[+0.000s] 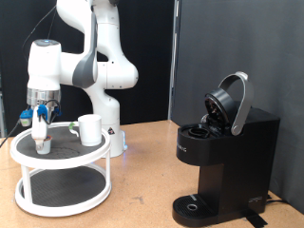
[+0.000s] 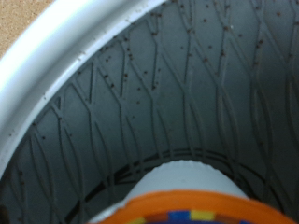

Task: Make a cup of coffee with the keurig machine

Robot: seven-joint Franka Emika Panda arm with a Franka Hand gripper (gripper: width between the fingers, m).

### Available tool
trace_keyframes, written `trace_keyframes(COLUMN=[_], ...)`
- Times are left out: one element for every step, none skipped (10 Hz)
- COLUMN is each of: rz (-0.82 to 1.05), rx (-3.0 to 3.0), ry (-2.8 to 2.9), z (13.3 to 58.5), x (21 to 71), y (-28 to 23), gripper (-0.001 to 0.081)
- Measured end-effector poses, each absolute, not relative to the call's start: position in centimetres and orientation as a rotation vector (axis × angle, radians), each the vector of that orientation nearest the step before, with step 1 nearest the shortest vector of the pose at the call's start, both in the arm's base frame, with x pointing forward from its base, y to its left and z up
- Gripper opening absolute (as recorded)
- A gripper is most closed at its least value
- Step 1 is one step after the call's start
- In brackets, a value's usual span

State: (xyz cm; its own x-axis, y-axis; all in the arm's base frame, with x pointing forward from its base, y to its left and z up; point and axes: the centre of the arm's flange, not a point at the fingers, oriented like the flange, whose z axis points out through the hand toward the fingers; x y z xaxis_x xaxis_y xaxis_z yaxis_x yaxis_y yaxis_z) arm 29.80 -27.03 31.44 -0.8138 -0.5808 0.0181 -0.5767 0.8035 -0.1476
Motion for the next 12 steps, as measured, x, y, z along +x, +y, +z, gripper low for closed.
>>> trace_keyframes(rz=[-0.220,-0.210,-0.201,-0.195,-0.190,-0.183,-0.163,-0.125,-0.085,-0.056,-0.039,-0.023], rx=[-0.938,-0.935,-0.926,-0.924,-0.924,-0.924,-0.921,-0.922,-0.923,-0.929,-0.932,-0.934], ry=[2.950,2.944,2.940,2.935,2.930,2.923,2.914,2.902,2.885,2.872,2.871,2.871], z=[31.3,31.3,31.4,31.4,31.4,31.5,31.8,32.5,33.5,34.6,35.6,36.3], x=[29.8,29.7,29.7,29.7,29.7,29.7,29.7,29.6,29.5,29.3,29.2,29.0], y=[-27.0,-27.0,-27.0,-27.1,-27.1,-27.1,-27.2,-27.4,-27.6,-27.8,-27.9,-27.9], gripper=[0.0722,0.0722,0.0553,0.0553,0.0369,0.0317,0.0317,0.0317,0.0317,0.0317,0.0317,0.0317])
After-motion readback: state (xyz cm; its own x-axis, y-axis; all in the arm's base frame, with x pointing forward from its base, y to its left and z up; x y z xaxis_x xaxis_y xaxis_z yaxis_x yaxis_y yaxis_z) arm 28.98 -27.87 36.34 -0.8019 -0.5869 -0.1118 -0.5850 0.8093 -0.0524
